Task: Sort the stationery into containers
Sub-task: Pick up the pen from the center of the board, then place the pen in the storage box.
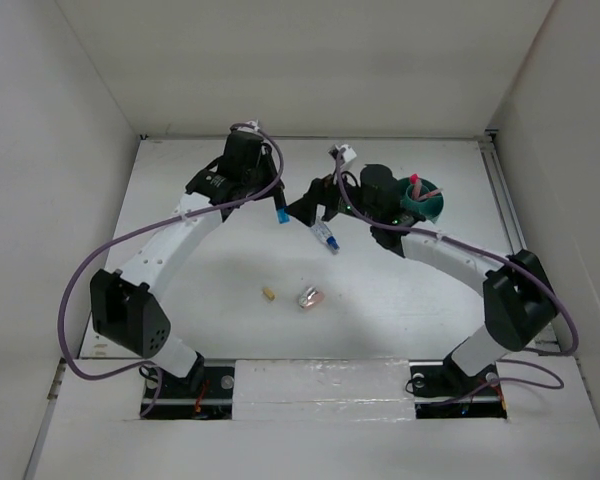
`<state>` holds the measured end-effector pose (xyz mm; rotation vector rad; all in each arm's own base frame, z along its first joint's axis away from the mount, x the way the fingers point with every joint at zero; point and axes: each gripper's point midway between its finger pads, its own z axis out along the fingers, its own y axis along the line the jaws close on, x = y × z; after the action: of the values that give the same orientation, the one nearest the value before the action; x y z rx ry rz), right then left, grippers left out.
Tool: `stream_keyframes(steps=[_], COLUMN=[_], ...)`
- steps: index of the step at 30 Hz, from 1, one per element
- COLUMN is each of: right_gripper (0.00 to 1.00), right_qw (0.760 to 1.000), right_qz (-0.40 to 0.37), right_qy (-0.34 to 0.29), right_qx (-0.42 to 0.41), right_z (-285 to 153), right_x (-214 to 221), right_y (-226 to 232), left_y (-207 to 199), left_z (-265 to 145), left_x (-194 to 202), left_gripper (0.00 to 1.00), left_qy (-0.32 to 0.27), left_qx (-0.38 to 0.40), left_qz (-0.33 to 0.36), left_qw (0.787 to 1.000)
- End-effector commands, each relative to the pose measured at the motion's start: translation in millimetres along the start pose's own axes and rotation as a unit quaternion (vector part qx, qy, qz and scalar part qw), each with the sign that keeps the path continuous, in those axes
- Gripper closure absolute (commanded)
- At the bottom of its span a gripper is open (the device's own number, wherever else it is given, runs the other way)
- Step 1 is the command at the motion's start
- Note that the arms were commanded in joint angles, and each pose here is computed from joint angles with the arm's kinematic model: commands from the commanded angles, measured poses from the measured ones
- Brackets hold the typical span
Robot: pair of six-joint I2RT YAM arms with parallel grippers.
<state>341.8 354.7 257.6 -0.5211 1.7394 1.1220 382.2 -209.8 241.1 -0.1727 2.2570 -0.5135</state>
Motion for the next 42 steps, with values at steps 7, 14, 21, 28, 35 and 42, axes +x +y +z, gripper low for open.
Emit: stream_keyframes(steps=[7,14,21,28,35,42], right_gripper=[0.17,0.27,0.35,0.63,1.00,1.00], right_qw=[0.999,0.997,0.996,0.998,0.997,0.997], right_qz=[-0.005,-0.007,-0.006,0.000,-0.001,-0.002], right_qy=[-0.048,-0.070,-0.082,-0.067,-0.073,-0.072], right_qx=[-0.024,-0.024,-0.024,-0.016,-0.014,0.004], right_z=[36.4,41.5,42.5,52.0,52.3,45.7], right_x=[-14.5,-25.8,-38.7,-32.5,-37.4,-38.0], right_y=[18.6,18.3,22.2,15.4,15.8,-6.9], left_y=[-26.0,-26.4,-28.4,-27.4,-34.6,-34.0], left_z=[-39.0,-36.1,-35.1,-36.7,-38.6,-51.1], left_x=[-18.5,-10.6,-7.3,-6.0,-4.0,-13.8], left_gripper=[1.00,1.00,1.00,1.00,1.00,0.65], left_qy=[-0.049,-0.037,-0.032,-0.032,-0.025,-0.049], left_qx=[0.071,0.080,0.088,0.088,0.108,0.107], left_qz=[0.019,0.025,0.026,0.026,0.027,0.030], left_qw=[0.996,0.996,0.995,0.995,0.993,0.993])
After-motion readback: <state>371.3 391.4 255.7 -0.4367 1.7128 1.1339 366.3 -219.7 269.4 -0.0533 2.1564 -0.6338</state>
